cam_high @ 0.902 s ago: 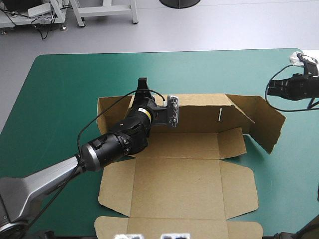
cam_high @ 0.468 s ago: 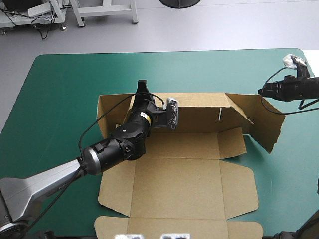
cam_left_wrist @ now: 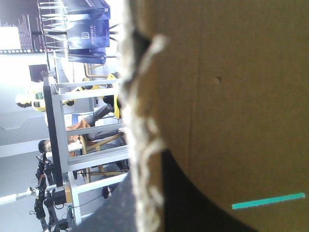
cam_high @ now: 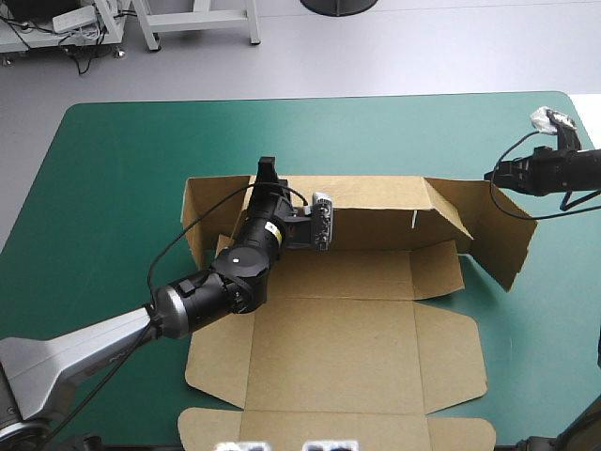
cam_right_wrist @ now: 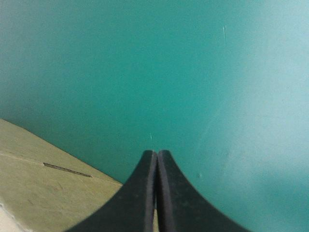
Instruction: Fold the box
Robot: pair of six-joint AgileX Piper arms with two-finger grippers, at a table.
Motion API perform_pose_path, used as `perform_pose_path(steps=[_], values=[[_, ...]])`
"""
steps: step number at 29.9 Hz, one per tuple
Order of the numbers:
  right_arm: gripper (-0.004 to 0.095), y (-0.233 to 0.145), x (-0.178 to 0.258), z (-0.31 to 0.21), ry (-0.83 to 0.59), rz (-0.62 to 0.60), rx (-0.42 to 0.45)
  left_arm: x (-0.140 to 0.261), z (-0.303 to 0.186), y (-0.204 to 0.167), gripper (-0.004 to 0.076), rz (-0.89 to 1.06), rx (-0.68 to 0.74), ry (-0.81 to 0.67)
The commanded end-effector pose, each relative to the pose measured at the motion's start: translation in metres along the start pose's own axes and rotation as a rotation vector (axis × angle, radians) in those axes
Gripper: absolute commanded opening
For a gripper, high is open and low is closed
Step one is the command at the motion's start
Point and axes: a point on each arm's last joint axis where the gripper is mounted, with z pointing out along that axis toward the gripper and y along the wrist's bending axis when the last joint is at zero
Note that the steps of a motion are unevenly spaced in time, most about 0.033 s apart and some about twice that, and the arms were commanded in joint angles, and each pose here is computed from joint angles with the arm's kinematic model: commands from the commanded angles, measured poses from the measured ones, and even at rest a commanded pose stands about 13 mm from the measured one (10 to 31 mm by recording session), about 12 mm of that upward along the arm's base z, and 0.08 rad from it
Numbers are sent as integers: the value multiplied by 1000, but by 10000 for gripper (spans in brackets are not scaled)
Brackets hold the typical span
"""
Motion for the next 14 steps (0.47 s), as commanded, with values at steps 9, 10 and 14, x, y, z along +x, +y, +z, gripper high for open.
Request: perform_pose_path(steps=[9, 10, 14], values=[[-18, 37, 23, -14, -45, -47, -117, 0, -9, 9, -10, -52, -27, -12], [-18, 39, 26, -15, -42, -51, -119, 0, -9, 9, -10, -52, -27, -12], [-18, 49, 38, -17, -40, -73, -128, 0, -9, 9, -10, -56, -23, -12]])
